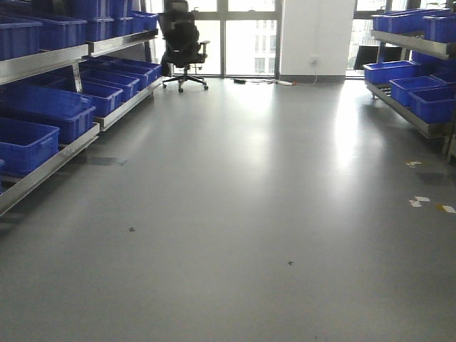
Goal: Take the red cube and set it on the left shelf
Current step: 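Drive the base away from the table carrying the red cube, then turn the base toward the shelving rack of blue bins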
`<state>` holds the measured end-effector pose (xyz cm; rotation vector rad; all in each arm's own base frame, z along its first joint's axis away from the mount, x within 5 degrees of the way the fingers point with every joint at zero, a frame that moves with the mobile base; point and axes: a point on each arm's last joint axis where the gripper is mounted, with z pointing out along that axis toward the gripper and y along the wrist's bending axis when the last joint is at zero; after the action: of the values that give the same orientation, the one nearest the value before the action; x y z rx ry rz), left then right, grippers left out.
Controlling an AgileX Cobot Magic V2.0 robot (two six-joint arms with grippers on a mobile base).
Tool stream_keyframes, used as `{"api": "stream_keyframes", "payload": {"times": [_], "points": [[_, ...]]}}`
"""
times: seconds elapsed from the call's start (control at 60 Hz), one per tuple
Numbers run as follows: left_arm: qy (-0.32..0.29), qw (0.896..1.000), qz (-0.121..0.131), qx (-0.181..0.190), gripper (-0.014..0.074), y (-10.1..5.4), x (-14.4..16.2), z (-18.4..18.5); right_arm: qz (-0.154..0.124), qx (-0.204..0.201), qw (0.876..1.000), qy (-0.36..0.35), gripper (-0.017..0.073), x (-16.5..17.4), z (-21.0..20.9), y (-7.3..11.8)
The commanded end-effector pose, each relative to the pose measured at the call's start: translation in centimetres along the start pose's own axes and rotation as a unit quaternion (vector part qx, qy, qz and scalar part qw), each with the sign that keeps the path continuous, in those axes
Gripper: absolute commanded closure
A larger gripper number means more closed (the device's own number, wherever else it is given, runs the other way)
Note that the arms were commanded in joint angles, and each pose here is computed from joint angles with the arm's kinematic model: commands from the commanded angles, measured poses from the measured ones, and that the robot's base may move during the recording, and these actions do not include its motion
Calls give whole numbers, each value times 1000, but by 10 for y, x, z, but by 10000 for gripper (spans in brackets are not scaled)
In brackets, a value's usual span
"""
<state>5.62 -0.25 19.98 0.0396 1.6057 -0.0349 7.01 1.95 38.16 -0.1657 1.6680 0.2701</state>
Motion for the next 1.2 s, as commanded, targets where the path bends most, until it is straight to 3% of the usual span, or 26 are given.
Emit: {"api": "stream_keyframes", "payload": {"times": [0.0,1.184], "points": [[-38,999,-1,1,492,0,0,0,-4,-1,999,-50,503,-15,0,1],[-38,999,-2,1,492,0,0,0,-4,-1,999,-51,503,-15,0,1]]}}
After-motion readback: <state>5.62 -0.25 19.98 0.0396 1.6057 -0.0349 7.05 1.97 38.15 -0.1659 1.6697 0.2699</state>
